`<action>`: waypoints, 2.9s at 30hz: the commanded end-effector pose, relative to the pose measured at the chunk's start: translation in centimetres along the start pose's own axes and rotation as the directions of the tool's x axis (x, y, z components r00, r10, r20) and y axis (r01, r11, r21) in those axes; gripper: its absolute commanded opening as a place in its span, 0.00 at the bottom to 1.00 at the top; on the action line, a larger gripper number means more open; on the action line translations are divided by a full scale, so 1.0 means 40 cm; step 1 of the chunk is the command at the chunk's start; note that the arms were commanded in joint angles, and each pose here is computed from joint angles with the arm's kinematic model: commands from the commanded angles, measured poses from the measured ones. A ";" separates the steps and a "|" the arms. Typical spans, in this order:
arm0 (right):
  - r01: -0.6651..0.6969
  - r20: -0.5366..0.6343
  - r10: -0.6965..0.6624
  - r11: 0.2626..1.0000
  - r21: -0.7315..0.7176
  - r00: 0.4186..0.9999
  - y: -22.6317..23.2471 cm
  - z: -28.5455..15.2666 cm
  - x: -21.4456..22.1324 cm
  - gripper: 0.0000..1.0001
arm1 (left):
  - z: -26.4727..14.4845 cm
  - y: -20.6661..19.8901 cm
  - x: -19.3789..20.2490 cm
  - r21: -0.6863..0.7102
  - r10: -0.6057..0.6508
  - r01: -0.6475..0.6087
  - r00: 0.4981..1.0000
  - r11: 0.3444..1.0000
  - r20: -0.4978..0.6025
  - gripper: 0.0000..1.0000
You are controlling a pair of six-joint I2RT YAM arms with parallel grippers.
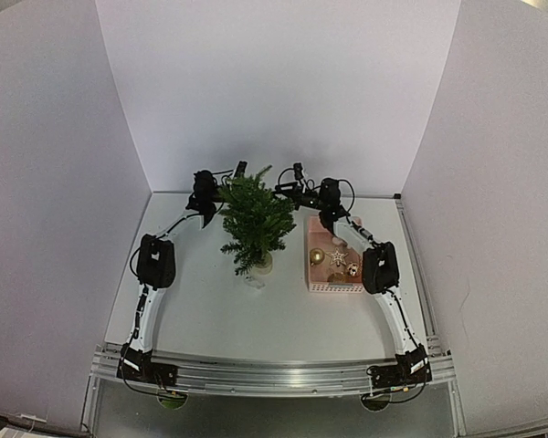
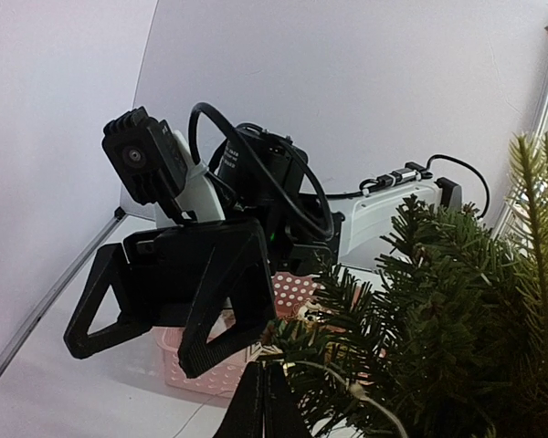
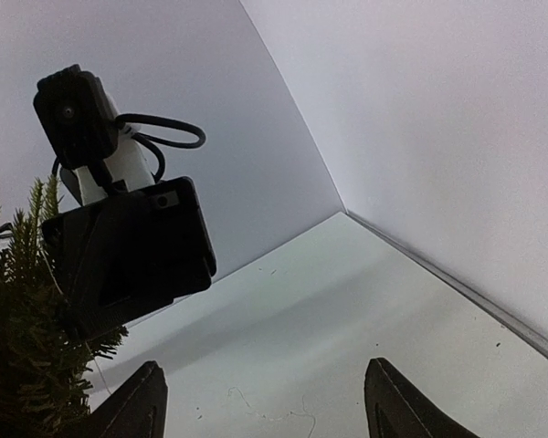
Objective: Decorate the small christmas tree
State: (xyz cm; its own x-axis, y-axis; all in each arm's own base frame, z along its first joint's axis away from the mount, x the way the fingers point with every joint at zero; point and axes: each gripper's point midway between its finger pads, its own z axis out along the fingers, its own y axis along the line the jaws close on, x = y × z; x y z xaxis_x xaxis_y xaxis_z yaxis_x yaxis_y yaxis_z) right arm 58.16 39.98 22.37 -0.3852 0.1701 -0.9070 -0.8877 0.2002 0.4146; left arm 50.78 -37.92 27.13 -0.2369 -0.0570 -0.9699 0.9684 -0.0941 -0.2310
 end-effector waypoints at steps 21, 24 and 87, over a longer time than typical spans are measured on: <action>0.037 0.088 -0.040 0.999 0.039 0.995 0.030 0.002 -0.046 0.00 | 0.011 -0.035 -0.077 0.018 0.092 -0.093 0.995 0.996 0.041 0.01; 0.023 0.122 -0.035 0.995 0.095 0.992 0.015 -0.024 -0.068 0.00 | -0.007 -0.020 -0.089 -0.022 0.104 -0.103 0.993 0.994 0.055 0.16; 0.037 -0.250 0.082 0.898 0.438 0.965 0.270 -0.317 -0.142 0.00 | -0.336 -0.033 -0.021 -0.389 0.050 -0.157 0.961 0.908 -0.272 0.66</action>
State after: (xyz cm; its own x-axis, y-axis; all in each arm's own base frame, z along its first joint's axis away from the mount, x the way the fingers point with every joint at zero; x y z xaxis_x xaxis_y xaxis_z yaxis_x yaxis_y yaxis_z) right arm 49.08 29.49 27.45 -0.5343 -0.0935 -0.8401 -0.6865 0.6278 0.3668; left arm 52.07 -26.16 23.87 -0.2147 0.1679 -0.9621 0.9427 0.2932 -0.1592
